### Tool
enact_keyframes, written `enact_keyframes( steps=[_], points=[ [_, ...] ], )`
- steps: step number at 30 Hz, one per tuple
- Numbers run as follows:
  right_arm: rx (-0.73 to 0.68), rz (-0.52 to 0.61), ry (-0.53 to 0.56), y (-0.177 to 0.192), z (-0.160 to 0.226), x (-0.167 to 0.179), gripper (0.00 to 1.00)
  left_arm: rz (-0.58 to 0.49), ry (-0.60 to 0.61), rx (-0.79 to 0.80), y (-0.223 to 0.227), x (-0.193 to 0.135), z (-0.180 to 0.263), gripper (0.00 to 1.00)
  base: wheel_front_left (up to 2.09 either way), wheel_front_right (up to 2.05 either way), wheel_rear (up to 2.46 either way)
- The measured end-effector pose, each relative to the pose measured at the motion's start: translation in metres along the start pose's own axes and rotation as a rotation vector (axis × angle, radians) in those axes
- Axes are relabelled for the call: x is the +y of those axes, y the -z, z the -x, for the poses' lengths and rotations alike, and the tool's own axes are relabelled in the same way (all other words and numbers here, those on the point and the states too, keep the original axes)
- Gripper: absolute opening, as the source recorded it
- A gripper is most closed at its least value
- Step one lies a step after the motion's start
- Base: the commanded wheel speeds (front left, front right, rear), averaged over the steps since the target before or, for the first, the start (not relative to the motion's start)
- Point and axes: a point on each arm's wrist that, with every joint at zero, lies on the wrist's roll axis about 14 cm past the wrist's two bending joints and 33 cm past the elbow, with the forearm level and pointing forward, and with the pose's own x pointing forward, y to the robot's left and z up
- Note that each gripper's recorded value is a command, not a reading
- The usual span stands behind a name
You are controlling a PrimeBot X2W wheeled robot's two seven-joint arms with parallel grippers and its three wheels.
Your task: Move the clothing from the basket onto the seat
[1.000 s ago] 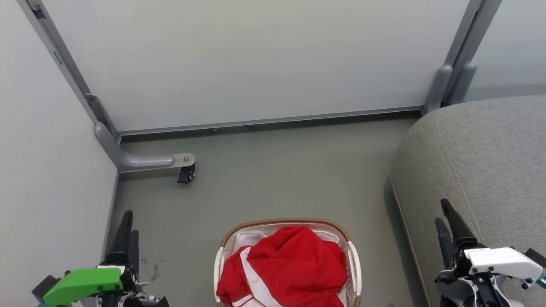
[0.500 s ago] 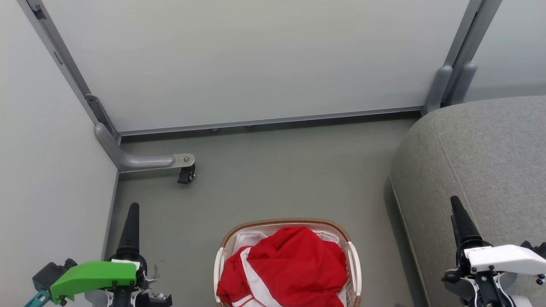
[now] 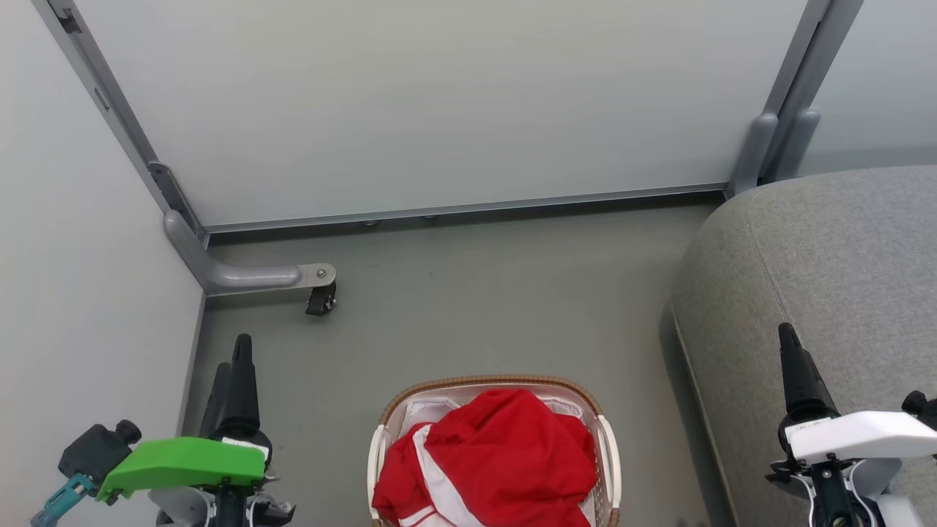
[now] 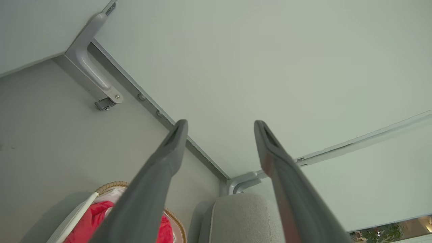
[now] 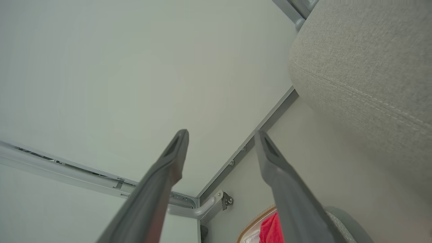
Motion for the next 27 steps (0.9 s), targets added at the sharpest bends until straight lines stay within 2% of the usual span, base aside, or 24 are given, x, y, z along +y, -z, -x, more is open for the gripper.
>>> enact_keyframes(
  steps=[17, 27],
  points=[
    [0.010, 0.329, -0.036, 0.006, 0.004, 0.005, 1.00, -0.305, 0.019, 0.017, 0.010, -0.006, 0.001, 1.00, 0.00, 0.00, 0.00],
    [0.018, 0.476, -0.042, 0.010, 0.005, 0.002, 1.00, -0.418, -0.013, 0.044, 0.020, 0.008, 0.007, 1.00, 0.00, 0.00, 0.00]
  ],
)
